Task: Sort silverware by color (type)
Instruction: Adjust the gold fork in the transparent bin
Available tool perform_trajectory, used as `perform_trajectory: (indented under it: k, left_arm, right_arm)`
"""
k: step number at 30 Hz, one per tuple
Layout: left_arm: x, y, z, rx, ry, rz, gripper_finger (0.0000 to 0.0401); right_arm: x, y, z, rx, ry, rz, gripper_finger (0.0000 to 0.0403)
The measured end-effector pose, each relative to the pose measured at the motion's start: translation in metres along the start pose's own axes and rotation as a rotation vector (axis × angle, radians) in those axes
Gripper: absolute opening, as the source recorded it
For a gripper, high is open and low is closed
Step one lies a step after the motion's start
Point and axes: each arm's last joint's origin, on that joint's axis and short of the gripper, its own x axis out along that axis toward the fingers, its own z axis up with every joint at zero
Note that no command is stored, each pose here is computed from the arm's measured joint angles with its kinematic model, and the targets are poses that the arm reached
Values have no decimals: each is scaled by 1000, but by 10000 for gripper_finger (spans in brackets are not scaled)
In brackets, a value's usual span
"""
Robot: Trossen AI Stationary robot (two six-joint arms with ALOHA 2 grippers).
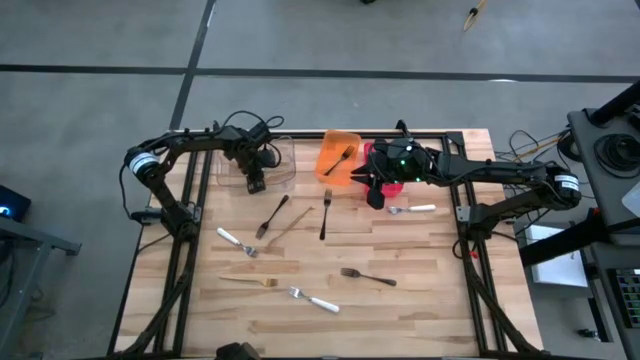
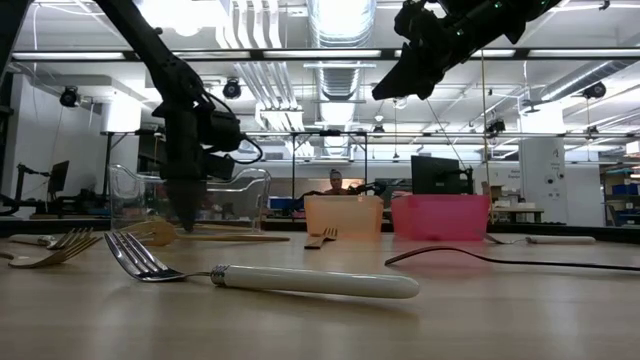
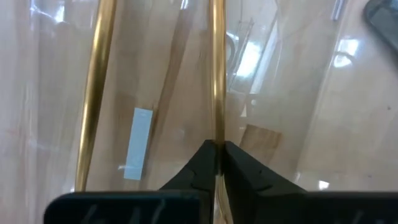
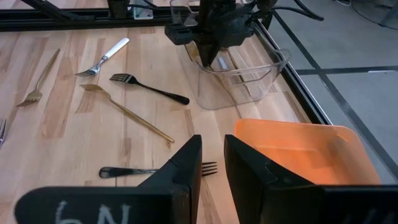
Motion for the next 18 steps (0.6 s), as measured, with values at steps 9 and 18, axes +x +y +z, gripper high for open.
perform_trajectory:
  k: [9,18]
  left_arm:
    - [-6,2,4,-12,15,39,2]
    - [-17,7,11,47,39,152,1]
  right_arm:
    - [0,0,0,0,0,0,61]
    - [0,0,0,-3,1,-1,61]
